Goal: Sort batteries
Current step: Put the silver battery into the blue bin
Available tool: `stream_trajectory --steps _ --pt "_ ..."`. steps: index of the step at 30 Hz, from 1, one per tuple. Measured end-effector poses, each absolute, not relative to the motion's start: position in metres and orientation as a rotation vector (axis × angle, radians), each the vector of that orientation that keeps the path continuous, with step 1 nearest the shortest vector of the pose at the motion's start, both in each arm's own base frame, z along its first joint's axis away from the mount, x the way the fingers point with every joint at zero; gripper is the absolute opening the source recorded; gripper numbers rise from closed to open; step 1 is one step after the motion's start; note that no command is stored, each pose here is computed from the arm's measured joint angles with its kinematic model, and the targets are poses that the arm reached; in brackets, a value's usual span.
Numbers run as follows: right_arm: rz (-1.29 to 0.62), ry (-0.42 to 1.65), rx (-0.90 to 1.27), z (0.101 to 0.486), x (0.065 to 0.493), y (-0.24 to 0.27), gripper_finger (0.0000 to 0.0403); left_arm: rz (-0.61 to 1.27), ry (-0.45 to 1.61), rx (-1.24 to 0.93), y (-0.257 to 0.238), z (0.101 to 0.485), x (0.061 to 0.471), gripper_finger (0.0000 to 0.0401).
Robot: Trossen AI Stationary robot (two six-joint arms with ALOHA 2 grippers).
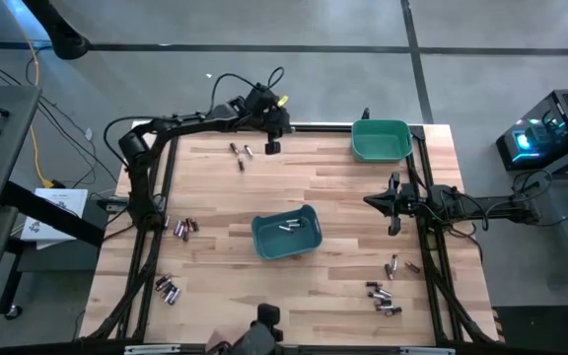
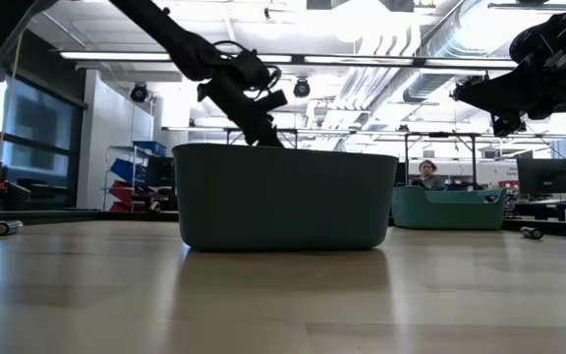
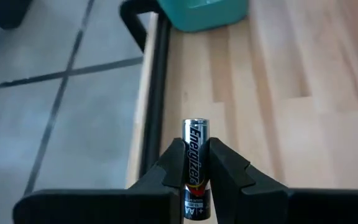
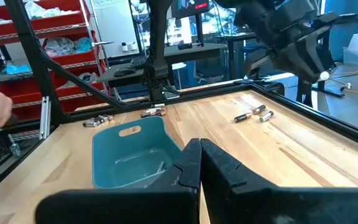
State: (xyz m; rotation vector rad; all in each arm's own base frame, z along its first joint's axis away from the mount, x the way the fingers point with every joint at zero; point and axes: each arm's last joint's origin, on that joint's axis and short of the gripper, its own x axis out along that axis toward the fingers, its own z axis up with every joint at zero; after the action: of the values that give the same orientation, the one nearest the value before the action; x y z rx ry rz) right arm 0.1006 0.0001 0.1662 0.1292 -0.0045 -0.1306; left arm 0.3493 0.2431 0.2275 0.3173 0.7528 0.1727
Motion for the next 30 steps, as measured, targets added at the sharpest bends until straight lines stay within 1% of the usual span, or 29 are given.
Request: stream_trajectory --steps 4,6,8,11,17,19,21,23,26,28,30 --pt "-0.131 -0.005 0.129 0.166 0.101 0.000 0.0000 0.148 0.753 0.311 0.228 0.238 0.352 0.0031" --pt "-0.131 -0.005 0.129 0.166 0.101 0.000 0.0000 0.148 0.760 0.263 0.221 0.238 0.354 0.0031" --pt "-0.131 -0.005 0.129 0.166 0.101 0.000 0.0000 0.178 0.764 0.200 0.215 0.238 0.357 0.0031" --pt "-0.131 -0.005 0.129 0.166 0.101 0.000 0.0000 0.241 0.755 0.167 0.205 0.245 0.361 0.0031" --pt "-0.131 -0.005 0.129 0.166 0.101 0.000 0.0000 0.363 0.783 0.178 0.179 0.259 0.364 0.0031" --pt "-0.131 -0.005 0.129 0.166 0.101 0.000 0.0000 0.367 0.787 0.189 0.167 0.262 0.368 0.0031" --pt "-0.131 -0.005 0.130 0.166 0.101 0.000 0.0000 0.317 0.794 0.179 0.150 0.262 0.373 0.0031" --pt "-0.131 -0.005 0.129 0.166 0.101 0.000 0.0000 0.221 0.843 0.177 0.125 0.264 0.372 0.0031" --pt "-0.131 -0.004 0.129 0.166 0.101 0.000 0.0000 0.133 0.880 0.160 0.087 0.272 0.369 0.0031" --pt "-0.131 -0.004 0.129 0.166 0.101 0.000 0.0000 0.095 0.900 0.129 0.066 0.268 0.372 0.0031" --pt "-0.131 -0.004 0.129 0.166 0.101 0.000 0.0000 0.011 0.932 0.096 0.043 0.257 0.374 0.0031"
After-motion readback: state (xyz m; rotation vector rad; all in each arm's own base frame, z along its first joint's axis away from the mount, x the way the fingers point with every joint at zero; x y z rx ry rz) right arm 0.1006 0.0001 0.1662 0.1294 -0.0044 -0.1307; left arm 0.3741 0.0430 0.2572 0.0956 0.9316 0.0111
